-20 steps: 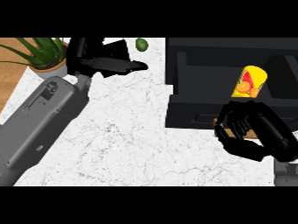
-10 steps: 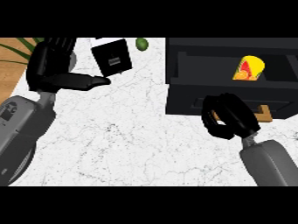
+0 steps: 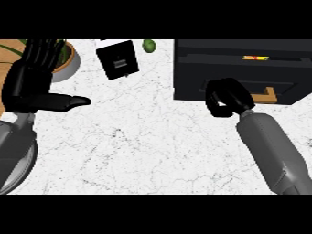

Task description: Pick up the cup, place it into the drawer and close the drawer

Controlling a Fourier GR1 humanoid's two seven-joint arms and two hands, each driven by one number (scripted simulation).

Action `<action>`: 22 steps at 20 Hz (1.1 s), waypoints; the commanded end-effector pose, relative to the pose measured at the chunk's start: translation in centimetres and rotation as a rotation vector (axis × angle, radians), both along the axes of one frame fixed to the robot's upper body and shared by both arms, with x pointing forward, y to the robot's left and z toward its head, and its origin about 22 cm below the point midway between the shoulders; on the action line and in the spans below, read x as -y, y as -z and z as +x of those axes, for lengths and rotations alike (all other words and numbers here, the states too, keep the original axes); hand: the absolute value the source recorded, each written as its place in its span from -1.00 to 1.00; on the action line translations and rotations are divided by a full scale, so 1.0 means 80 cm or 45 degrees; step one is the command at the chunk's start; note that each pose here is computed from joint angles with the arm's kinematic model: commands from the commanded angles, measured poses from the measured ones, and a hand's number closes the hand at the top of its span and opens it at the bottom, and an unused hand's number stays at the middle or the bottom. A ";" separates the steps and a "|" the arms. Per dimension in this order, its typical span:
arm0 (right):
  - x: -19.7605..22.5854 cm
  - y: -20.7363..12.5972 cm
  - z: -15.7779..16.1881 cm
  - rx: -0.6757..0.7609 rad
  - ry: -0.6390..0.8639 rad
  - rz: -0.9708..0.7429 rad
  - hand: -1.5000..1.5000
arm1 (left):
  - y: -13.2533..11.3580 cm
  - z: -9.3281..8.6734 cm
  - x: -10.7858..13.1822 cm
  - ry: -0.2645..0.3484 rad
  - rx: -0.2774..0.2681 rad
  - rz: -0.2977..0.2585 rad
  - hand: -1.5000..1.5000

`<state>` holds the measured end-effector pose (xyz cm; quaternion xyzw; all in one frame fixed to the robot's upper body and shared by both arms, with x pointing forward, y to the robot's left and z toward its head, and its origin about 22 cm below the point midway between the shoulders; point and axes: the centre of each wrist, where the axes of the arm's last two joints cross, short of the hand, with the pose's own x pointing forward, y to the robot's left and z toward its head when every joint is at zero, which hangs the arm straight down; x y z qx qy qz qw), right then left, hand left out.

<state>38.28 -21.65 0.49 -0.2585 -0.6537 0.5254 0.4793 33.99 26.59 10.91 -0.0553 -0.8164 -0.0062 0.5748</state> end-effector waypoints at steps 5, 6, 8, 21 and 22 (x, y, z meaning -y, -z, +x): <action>0.017 -0.041 0.060 -0.110 0.059 0.018 1.00 | 0.007 -0.008 -0.023 0.018 0.031 -0.001 -1.00; 0.024 -0.016 0.049 -0.116 0.081 0.011 1.00 | 0.007 0.000 -0.028 0.009 0.020 -0.005 -1.00; 0.019 -0.021 0.055 -0.120 0.116 0.032 1.00 | 0.000 -0.006 -0.023 0.045 0.019 -0.011 -1.00; 0.082 -0.065 0.068 -0.089 0.160 0.215 1.00 | 0.026 -0.014 -0.006 0.132 -0.014 -0.035 -1.00; 0.085 -0.064 0.067 -0.092 0.170 0.220 1.00 | 0.026 -0.015 0.001 0.151 -0.001 -0.041 -1.00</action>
